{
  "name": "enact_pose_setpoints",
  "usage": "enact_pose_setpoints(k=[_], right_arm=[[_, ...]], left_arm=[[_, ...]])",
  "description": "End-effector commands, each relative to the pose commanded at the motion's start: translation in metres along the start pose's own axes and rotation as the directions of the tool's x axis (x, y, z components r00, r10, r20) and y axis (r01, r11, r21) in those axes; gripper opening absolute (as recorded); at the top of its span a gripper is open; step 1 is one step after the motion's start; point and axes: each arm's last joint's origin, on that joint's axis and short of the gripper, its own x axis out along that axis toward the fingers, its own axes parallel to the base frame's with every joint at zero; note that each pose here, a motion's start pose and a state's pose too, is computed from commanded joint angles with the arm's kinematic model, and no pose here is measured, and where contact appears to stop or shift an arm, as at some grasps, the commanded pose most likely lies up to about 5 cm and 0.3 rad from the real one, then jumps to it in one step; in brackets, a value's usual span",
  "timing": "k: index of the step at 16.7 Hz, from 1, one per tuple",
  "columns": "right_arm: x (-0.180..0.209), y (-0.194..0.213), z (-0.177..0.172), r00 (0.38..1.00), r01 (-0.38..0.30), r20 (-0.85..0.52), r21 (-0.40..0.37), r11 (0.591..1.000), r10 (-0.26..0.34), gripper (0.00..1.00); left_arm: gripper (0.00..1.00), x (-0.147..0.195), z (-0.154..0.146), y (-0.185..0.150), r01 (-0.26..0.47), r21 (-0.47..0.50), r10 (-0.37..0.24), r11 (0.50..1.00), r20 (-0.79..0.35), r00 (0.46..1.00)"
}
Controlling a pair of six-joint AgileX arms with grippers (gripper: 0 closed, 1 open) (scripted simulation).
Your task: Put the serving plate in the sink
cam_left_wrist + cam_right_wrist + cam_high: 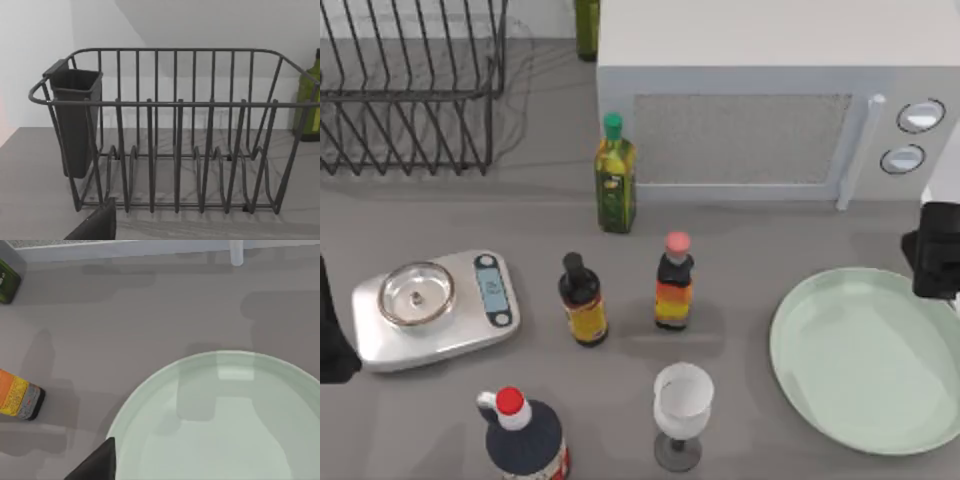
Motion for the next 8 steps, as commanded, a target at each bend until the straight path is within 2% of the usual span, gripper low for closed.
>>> enact_pose_setpoints(k=[3,8], right_arm=[[0.037,0.035,0.024,0.965,0.048,-0.260,0.013,0.999,-0.043,1.00],[0.105,0.089,0.030,0.817,0.170,-0.554,-0.035,0.985,-0.160,1.00]], left_arm=[[1.00,0.000,0.000,0.000,0.000,0.000,0.000,1.000,0.000,1.000],[1.00,0.000,0.000,0.000,0.000,0.000,0.000,1.000,0.000,1.000]])
